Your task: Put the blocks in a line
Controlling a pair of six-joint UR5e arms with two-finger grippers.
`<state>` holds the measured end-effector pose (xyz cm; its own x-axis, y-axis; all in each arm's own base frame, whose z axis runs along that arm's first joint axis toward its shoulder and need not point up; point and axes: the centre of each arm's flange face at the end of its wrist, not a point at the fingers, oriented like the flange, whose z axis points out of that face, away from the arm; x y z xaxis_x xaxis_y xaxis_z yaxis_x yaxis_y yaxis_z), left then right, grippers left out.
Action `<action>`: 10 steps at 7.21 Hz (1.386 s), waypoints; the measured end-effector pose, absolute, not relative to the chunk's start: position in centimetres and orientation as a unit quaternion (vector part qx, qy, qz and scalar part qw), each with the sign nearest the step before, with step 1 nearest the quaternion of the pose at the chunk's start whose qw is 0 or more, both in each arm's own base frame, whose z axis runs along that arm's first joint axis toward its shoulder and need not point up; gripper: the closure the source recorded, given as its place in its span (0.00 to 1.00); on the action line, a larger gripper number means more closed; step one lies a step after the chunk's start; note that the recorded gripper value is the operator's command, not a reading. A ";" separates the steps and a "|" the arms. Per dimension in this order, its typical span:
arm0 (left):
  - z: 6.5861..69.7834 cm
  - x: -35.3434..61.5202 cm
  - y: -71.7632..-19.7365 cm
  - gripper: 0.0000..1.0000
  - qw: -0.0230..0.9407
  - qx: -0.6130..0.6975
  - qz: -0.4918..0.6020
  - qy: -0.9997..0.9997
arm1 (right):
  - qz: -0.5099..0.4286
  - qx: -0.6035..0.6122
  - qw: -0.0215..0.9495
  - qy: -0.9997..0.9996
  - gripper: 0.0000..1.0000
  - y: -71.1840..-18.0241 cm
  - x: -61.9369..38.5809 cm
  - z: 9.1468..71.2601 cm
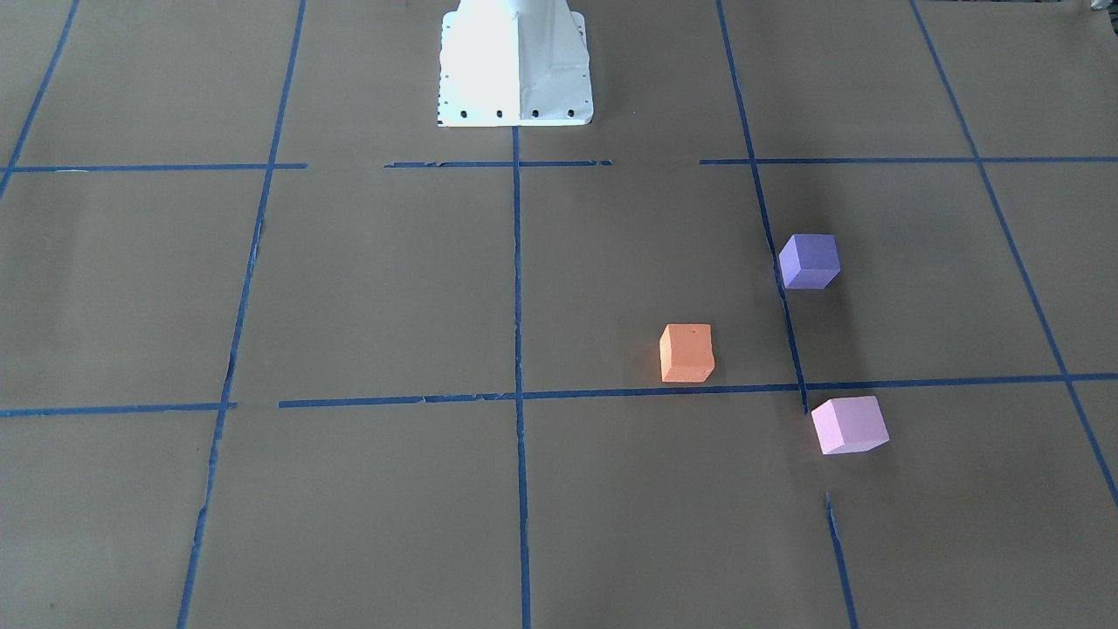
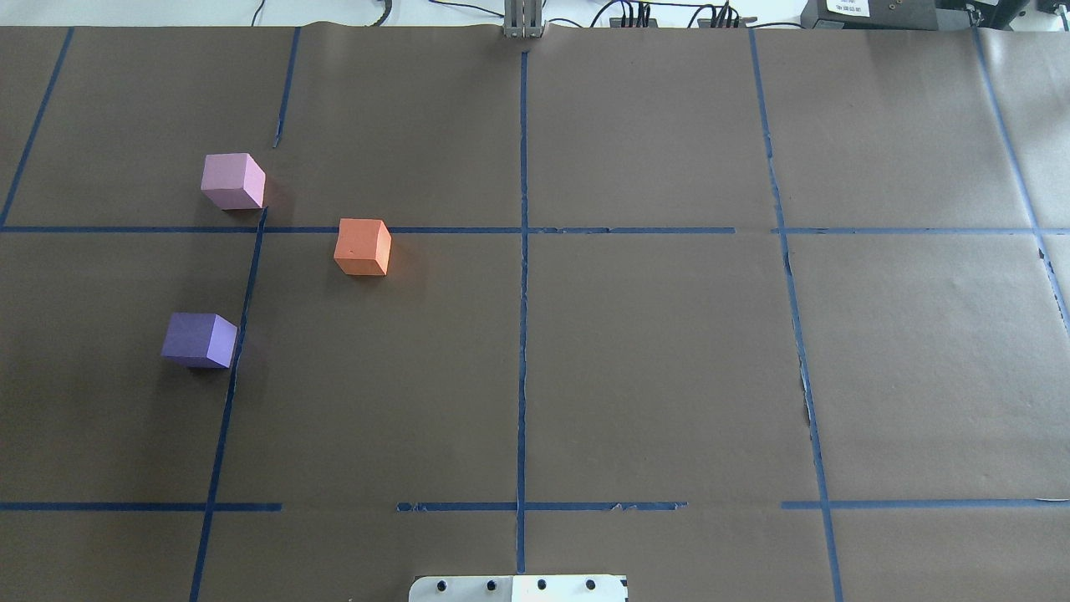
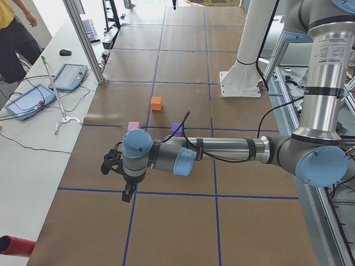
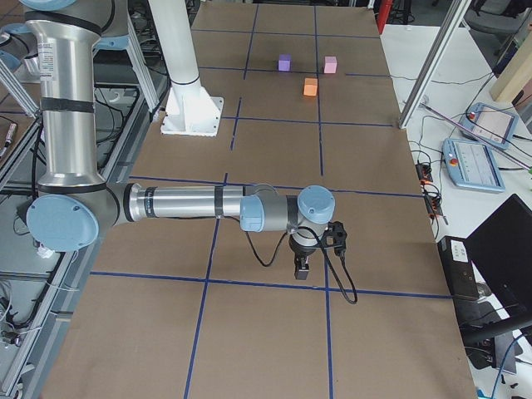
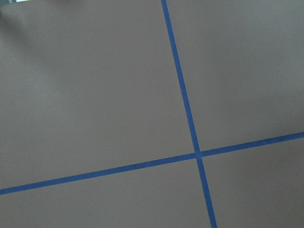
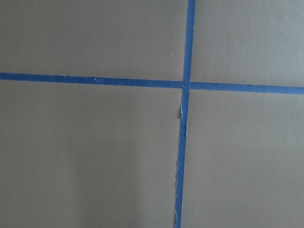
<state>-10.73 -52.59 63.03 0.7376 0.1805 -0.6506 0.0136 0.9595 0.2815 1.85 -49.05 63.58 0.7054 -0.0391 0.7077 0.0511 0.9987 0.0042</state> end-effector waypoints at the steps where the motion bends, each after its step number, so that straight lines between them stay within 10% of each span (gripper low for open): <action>1: 63.1 -10.7 -52.6 0.00 0.923 0.129 0.043 0.361 | -0.024 -0.008 0.923 -0.383 0.00 -49.1 1.8 63.6; 10: 55.3 -2.7 -53.4 0.00 0.912 0.138 0.027 0.385 | -0.024 -0.008 0.923 -0.383 0.00 -49.1 1.8 63.6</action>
